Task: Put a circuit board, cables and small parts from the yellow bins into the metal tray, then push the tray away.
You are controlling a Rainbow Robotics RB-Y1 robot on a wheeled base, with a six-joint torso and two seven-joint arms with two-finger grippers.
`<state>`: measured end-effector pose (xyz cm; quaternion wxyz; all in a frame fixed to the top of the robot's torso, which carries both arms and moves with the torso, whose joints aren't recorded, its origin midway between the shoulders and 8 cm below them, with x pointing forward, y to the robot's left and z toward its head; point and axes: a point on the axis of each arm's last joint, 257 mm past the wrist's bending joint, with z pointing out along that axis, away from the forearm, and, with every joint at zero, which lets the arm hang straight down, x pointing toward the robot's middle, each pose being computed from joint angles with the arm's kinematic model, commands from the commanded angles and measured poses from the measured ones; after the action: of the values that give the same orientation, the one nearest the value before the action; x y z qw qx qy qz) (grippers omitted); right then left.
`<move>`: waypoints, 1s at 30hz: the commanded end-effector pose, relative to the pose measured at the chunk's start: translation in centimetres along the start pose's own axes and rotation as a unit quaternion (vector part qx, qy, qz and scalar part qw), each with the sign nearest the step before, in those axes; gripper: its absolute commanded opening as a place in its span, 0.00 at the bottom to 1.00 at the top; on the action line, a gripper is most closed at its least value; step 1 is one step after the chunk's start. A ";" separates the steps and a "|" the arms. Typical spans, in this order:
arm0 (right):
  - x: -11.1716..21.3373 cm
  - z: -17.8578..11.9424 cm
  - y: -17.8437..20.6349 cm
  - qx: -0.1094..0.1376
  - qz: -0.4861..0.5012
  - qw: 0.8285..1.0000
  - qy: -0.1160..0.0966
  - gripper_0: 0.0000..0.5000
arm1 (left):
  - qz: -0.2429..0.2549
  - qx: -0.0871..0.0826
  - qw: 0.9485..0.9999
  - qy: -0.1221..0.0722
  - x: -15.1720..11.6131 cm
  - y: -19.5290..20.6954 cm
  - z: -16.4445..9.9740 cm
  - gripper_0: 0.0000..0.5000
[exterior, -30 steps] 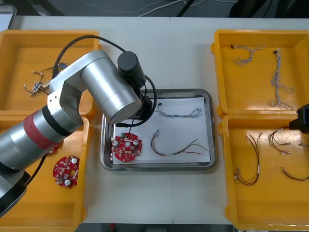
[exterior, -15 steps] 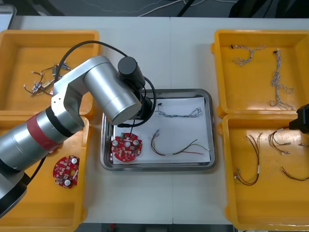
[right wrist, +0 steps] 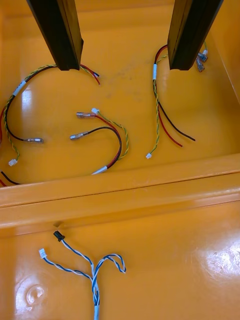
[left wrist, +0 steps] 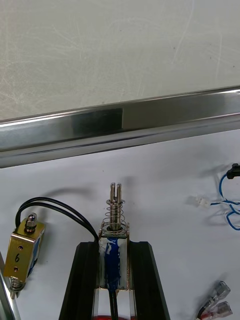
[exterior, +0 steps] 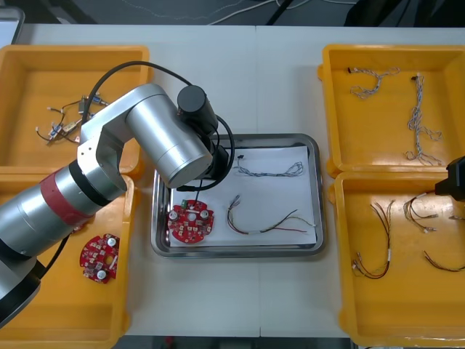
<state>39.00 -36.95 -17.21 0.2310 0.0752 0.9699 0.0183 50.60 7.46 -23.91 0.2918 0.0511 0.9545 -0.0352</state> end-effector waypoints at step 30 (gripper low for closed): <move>-0.7 -1.5 -1.3 0.015 0.018 1.000 -0.019 1.00 | -0.023 -0.003 1.000 0.001 0.8 0.0 0.3 0.71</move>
<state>39.00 -36.95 -17.21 0.2310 0.0752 0.9699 0.0183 50.70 7.63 -23.93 0.2936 0.0501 0.9541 -0.0325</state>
